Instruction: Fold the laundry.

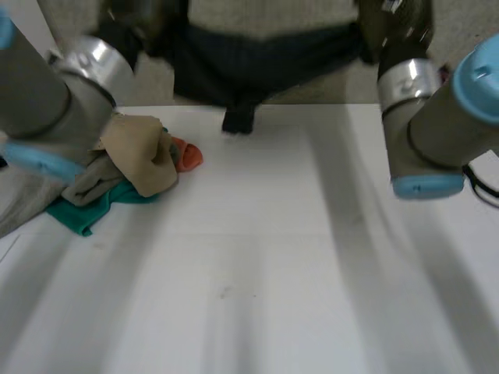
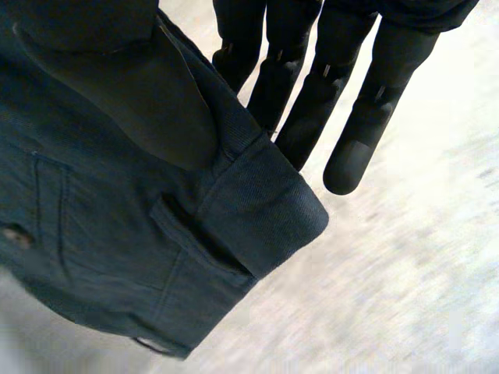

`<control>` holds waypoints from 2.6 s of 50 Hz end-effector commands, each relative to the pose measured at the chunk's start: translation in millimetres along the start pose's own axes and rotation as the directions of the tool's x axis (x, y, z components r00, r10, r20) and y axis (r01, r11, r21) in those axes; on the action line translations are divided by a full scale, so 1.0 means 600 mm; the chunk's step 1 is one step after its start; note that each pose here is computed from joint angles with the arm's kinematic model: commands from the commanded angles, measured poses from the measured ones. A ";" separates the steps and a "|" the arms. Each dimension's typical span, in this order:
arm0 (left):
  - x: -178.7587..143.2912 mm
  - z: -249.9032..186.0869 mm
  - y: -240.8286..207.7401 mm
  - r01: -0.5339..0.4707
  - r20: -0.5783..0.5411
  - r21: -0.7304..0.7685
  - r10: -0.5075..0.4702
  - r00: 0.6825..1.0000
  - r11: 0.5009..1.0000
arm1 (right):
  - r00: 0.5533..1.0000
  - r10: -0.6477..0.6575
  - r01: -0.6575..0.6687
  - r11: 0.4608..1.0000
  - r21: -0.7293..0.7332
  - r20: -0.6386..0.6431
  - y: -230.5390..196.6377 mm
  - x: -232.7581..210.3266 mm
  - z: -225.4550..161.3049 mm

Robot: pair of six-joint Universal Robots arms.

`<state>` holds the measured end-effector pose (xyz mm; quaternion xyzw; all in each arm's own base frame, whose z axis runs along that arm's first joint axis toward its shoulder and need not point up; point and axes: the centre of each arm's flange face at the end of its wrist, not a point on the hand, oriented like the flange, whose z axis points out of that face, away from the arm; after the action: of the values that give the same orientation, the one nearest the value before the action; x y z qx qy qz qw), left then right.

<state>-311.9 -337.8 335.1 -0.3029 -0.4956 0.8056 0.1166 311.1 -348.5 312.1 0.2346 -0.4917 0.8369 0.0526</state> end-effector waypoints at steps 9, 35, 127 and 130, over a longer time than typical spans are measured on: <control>0.114 -0.188 0.111 -0.016 -0.234 -0.467 -0.106 0.966 0.884 | 0.900 -0.109 0.332 0.797 -0.504 0.421 0.090 -0.027 -0.178; 0.140 -0.335 0.042 -0.378 -0.541 -0.663 -0.065 0.838 0.647 | 0.707 0.018 0.564 0.589 -0.579 0.707 0.100 0.020 -0.317; 0.121 -0.111 0.133 -0.288 -0.261 -0.475 0.179 0.948 0.831 | 0.938 -0.099 0.303 0.705 -0.641 0.333 0.184 0.004 -0.185; 0.122 -0.064 0.163 -0.286 -0.195 -0.423 0.222 0.955 0.860 | 0.953 -0.142 0.275 0.773 -0.572 0.267 0.203 -0.011 -0.153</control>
<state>-307.8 -259.5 218.4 -0.5055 -0.6438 0.5745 0.0054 229.9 -294.3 182.0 0.3993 -0.7448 0.5134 0.1491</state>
